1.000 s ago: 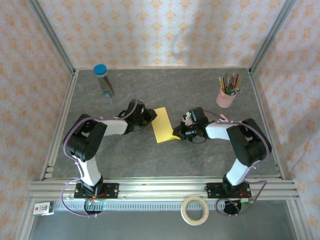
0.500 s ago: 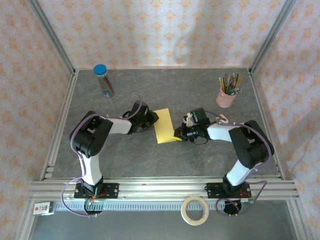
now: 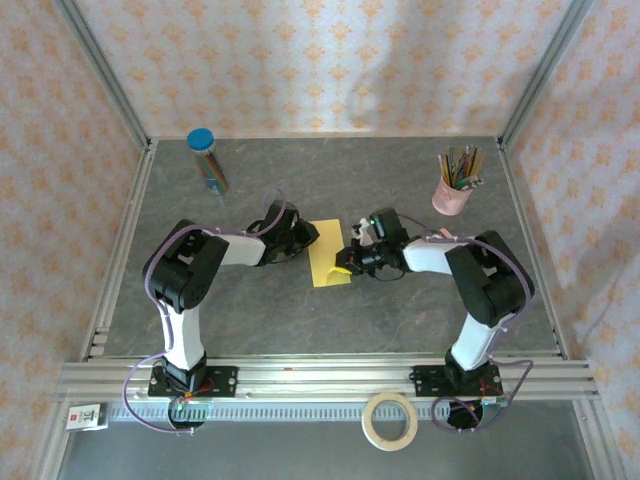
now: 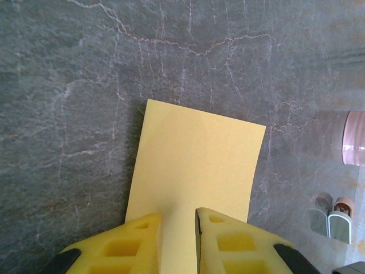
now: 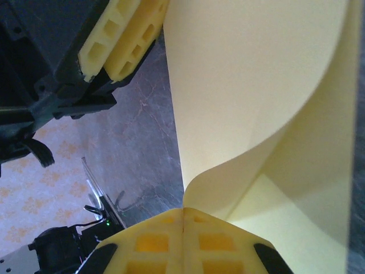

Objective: Fold a paper plane with a square sheet of paper (pick it up from the middle)

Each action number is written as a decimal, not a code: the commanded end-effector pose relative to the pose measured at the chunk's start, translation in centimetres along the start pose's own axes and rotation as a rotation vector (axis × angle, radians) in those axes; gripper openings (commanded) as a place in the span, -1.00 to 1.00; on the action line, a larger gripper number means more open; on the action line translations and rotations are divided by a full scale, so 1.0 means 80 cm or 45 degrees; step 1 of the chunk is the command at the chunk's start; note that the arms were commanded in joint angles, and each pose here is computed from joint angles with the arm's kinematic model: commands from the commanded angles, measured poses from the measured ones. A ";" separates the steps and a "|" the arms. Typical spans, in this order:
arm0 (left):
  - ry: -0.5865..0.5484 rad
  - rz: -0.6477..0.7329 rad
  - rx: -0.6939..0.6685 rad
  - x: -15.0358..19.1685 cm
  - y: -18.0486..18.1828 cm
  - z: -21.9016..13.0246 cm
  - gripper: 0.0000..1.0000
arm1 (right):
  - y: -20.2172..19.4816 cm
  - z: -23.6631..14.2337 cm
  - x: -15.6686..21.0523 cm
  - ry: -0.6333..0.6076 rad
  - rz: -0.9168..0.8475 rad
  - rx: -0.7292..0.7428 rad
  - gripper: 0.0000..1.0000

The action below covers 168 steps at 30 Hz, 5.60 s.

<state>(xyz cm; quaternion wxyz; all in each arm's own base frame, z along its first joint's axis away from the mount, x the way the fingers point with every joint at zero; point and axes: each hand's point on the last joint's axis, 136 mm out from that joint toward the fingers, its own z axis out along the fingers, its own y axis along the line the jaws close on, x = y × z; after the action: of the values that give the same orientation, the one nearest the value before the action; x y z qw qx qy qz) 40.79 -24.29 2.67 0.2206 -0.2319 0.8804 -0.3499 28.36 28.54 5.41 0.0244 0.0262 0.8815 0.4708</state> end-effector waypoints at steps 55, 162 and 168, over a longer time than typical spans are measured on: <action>0.087 0.001 -0.100 0.035 0.035 0.023 -0.68 | -0.014 0.056 -0.043 -0.090 0.000 0.055 -1.00; -0.006 0.099 -0.036 0.058 -0.003 -0.043 -1.00 | -0.145 0.052 -0.009 -0.066 0.189 0.546 -0.90; 0.010 0.082 -0.089 0.062 0.011 -0.035 -1.00 | -0.144 0.051 -0.009 -0.069 0.183 0.549 -0.91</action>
<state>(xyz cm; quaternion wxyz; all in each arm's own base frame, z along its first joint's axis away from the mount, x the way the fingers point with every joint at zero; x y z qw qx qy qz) 35.61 -24.99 3.86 0.2342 -0.2146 0.8897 -0.3280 32.44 31.12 1.84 0.0603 0.0499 0.9018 0.4251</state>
